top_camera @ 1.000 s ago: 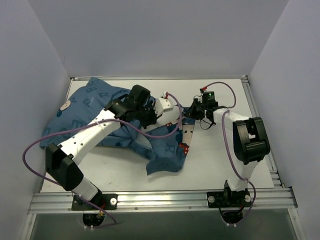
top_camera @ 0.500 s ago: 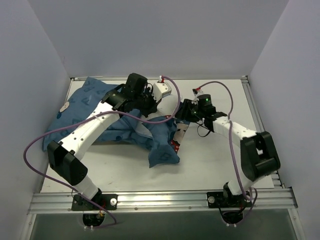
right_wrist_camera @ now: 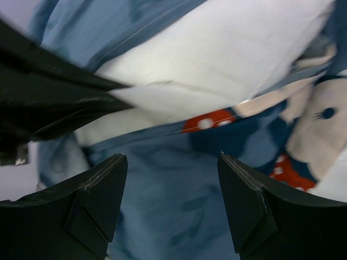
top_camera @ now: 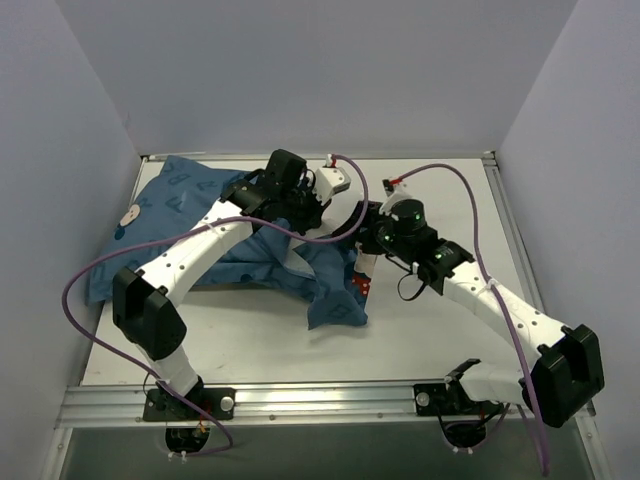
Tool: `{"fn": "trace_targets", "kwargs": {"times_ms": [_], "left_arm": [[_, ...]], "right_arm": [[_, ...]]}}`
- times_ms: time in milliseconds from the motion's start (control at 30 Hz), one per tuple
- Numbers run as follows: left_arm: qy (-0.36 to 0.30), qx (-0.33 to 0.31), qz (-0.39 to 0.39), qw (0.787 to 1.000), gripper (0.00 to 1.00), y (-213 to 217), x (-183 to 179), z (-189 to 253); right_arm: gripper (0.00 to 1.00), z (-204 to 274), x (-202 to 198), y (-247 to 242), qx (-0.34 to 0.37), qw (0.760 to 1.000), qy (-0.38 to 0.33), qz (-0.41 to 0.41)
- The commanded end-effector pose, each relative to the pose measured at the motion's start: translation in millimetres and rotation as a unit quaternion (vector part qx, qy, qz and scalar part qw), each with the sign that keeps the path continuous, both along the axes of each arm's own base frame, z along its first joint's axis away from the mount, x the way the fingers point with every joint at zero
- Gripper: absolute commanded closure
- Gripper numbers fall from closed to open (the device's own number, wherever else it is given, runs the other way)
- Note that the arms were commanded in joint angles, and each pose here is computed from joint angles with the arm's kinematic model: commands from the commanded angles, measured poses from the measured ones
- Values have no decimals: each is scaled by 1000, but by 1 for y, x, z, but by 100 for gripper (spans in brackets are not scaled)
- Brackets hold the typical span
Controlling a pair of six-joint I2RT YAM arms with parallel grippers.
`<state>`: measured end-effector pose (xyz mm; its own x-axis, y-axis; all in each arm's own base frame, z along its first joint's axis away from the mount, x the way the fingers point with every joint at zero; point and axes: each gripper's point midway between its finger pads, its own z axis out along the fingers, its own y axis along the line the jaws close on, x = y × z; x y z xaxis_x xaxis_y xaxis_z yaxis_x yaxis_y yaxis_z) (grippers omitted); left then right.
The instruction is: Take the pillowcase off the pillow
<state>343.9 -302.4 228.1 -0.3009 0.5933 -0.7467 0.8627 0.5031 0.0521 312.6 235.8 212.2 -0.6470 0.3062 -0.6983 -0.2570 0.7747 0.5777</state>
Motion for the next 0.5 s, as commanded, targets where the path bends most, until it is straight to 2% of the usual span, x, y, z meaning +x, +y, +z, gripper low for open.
{"fn": "trace_targets", "kwargs": {"times_ms": [0, 133, 333, 467], "left_arm": [[-43, -49, 13, 998, 98, -17, 19, 34], [-42, -48, 16, 998, 98, -18, 21, 32], [-31, -47, 10, 998, 98, -21, 16, 24], [-30, -49, 9, 998, 98, -22, 14, 24]], "right_arm": [[32, 3, -7, 26, 35, 999, 11, -12], [32, -9, -13, 53, 31, 999, 32, 1], [35, -17, 6, 45, 36, 994, 59, -86], [35, -23, 13, 48, 50, 990, 76, -111]]}}
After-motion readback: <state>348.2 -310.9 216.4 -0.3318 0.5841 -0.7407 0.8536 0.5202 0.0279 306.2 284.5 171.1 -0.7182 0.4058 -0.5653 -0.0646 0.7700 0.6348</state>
